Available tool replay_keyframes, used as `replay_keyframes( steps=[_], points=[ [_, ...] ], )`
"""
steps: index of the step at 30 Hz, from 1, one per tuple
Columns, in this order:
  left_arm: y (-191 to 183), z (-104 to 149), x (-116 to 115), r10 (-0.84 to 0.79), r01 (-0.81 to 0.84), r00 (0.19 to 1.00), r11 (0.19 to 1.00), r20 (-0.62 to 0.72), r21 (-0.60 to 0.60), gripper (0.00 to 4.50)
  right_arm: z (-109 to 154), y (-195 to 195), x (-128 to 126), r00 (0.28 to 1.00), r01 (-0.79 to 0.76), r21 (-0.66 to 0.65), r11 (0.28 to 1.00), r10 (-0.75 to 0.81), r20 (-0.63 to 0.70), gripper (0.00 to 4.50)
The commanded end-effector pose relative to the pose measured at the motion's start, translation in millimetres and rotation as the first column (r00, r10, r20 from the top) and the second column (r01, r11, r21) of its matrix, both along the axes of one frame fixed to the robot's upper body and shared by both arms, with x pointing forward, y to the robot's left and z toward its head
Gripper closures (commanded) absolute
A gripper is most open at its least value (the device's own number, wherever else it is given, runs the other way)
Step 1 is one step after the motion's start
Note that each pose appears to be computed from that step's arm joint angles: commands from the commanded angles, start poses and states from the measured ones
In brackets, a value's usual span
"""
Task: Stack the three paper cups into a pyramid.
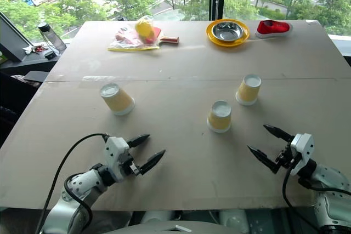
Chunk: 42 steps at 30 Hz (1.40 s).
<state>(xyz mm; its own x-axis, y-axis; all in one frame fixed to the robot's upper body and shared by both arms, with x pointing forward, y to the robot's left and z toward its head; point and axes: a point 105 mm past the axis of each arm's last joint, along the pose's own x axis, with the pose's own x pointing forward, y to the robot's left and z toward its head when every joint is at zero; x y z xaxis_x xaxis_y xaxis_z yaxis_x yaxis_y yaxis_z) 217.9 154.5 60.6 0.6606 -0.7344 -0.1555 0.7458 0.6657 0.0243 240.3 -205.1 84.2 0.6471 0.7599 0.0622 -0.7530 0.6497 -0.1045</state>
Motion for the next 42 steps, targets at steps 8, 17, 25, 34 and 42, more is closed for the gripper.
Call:
replay_keyframes(
  steps=[8,17,25,34,42],
  points=[
    [2,81,7,-0.246,0.259,0.958,0.963,0.148,-0.077,0.09,35,74,48,0.988,-0.100,-0.008,0.995,0.100,0.120,0.00],
    [0,95,6,-0.368,0.359,0.913,0.930,0.173,0.081,0.09,36,93,58,0.977,-0.174,0.013,0.985,0.171,0.125,0.00],
    [-4,104,8,-0.357,0.358,0.912,0.933,0.202,0.031,0.00,37,95,60,0.977,-0.174,0.023,0.984,0.170,0.125,2.40],
    [19,102,20,-0.223,0.229,0.951,0.974,0.215,-0.003,0.00,55,138,81,0.968,-0.188,0.049,0.981,0.177,0.178,2.41],
    [42,105,29,-0.116,0.116,0.963,0.993,0.243,0.015,0.00,56,194,116,0.972,-0.185,-0.015,0.983,0.185,0.143,2.41]
  ],
)
